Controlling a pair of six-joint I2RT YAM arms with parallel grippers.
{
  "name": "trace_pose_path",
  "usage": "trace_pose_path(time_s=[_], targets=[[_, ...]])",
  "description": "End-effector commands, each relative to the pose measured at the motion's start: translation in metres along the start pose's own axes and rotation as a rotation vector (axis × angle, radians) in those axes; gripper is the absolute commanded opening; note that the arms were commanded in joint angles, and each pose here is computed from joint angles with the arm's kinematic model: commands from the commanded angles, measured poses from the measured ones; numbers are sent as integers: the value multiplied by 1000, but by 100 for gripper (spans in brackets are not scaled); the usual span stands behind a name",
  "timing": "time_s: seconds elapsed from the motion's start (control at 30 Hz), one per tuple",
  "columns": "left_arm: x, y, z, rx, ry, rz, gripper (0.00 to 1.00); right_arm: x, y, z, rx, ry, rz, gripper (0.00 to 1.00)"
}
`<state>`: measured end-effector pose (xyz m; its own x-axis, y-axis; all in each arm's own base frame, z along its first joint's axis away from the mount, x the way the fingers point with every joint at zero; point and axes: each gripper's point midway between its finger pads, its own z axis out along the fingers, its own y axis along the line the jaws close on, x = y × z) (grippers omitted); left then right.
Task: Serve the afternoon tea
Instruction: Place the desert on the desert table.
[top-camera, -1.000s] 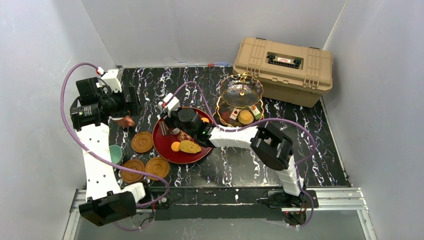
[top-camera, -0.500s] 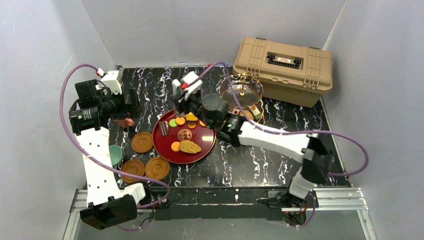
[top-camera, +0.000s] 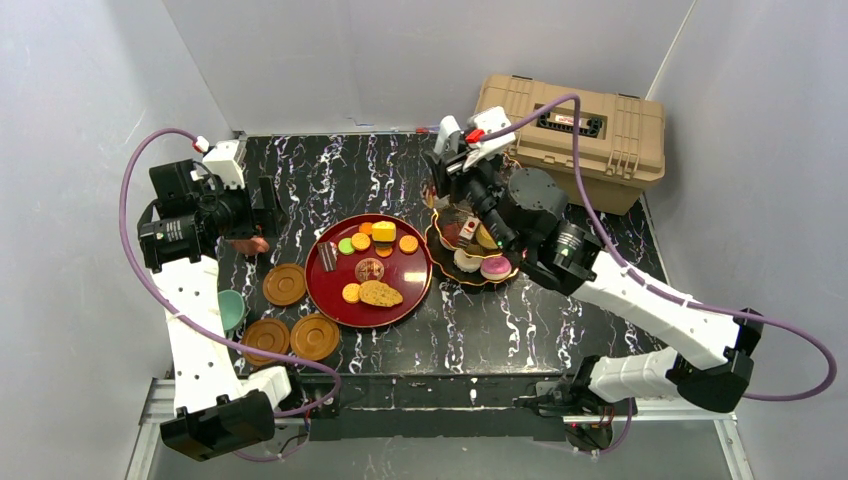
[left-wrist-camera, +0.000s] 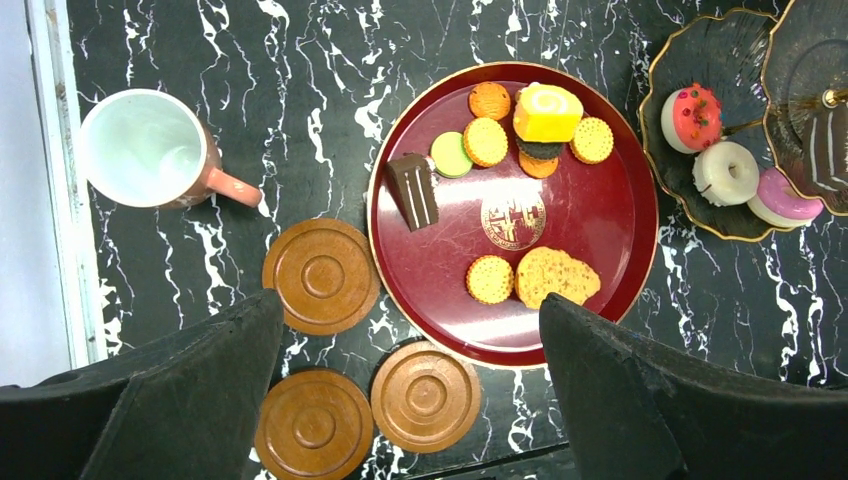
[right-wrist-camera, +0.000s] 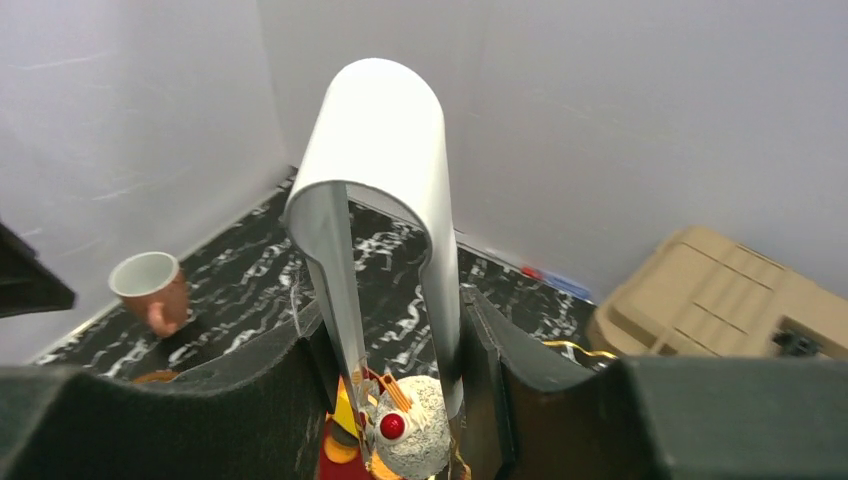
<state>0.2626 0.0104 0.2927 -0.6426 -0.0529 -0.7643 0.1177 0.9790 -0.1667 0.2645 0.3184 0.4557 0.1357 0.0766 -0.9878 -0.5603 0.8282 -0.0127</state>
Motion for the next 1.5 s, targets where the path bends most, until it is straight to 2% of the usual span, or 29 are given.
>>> trace_pose_path(time_s=[0.0, 0.27, 0.7, 0.9, 1.0, 1.13, 1.47], targets=[[-6, -10, -13, 30, -27, 1, 97, -1, -36, -12, 110, 14, -48, 17], [-3, -11, -13, 35, -21, 3, 97, 6, -69, -15, 210, 15, -63, 16], [2, -13, -11, 44, -13, -4, 97, -15, -89, -17, 279, -55, 2, 17], [1, -13, -14, 41, -16, 1, 97, -6, -93, -15, 292, -39, -2, 19], [-1, -13, -15, 39, -19, 6, 97, -1, -96, -14, 305, -36, -2, 24], [-2, -14, -17, 39, -21, 9, 97, -3, -96, -13, 303, -40, 4, 45], [-5, -14, -18, 40, -27, 7, 98, -14, -93, -19, 270, -52, 13, 59]])
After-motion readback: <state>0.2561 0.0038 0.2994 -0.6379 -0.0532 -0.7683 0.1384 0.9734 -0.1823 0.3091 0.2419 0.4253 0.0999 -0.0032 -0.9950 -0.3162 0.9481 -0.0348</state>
